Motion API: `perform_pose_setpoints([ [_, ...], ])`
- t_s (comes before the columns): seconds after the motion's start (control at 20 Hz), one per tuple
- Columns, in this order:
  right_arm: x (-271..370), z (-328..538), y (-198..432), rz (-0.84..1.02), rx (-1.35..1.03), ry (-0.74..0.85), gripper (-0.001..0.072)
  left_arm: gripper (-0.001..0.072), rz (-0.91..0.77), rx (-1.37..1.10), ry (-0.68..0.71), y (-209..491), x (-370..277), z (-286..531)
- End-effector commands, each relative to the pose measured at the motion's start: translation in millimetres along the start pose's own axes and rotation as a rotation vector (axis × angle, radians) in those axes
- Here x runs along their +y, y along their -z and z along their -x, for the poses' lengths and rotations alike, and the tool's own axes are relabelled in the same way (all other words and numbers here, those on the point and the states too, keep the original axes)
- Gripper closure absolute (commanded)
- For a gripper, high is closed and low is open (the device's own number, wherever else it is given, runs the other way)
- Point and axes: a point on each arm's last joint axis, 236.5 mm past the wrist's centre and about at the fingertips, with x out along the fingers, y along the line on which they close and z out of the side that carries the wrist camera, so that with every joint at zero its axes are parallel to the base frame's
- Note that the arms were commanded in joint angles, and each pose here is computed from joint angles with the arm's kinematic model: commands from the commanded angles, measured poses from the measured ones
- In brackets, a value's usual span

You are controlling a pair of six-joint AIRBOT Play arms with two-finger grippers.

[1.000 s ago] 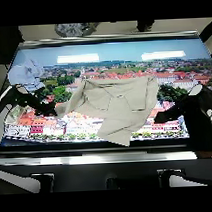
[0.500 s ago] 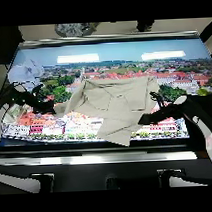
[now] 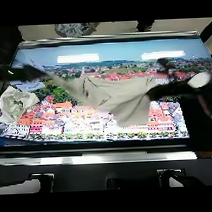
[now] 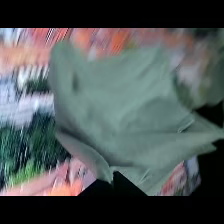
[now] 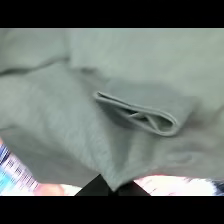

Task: Fold the shirts.

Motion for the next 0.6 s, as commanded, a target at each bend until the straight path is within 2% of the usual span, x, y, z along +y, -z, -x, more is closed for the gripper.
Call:
perform_pose_setpoints([
  [0.0,-14,226,-135,0.274,-0.463,0.509,0.0671,0.0672,-0.191,-0.745,0.039,-151,-140,172],
  [0.1,9,356,-155,0.324,-0.664,0.78,0.0672,0.0672,-0.242,-1.002,-0.108,-161,-176,261],
  [0.15,25,399,-150,0.317,-0.731,0.849,0.0672,0.0672,-0.258,-1.044,-0.177,-151,-188,284],
  [0.3,60,435,-133,0.265,-0.818,0.835,0.0672,0.0671,-0.319,-0.969,-0.296,-104,-226,289],
  [0.4,62,431,-127,0.255,-0.794,0.819,0.0672,0.0671,-0.376,-0.962,-0.301,-83,-255,292],
  [0.55,59,430,-130,0.255,-0.797,0.822,0.0672,0.0672,-0.438,-1.003,-0.392,-72,-267,308],
])
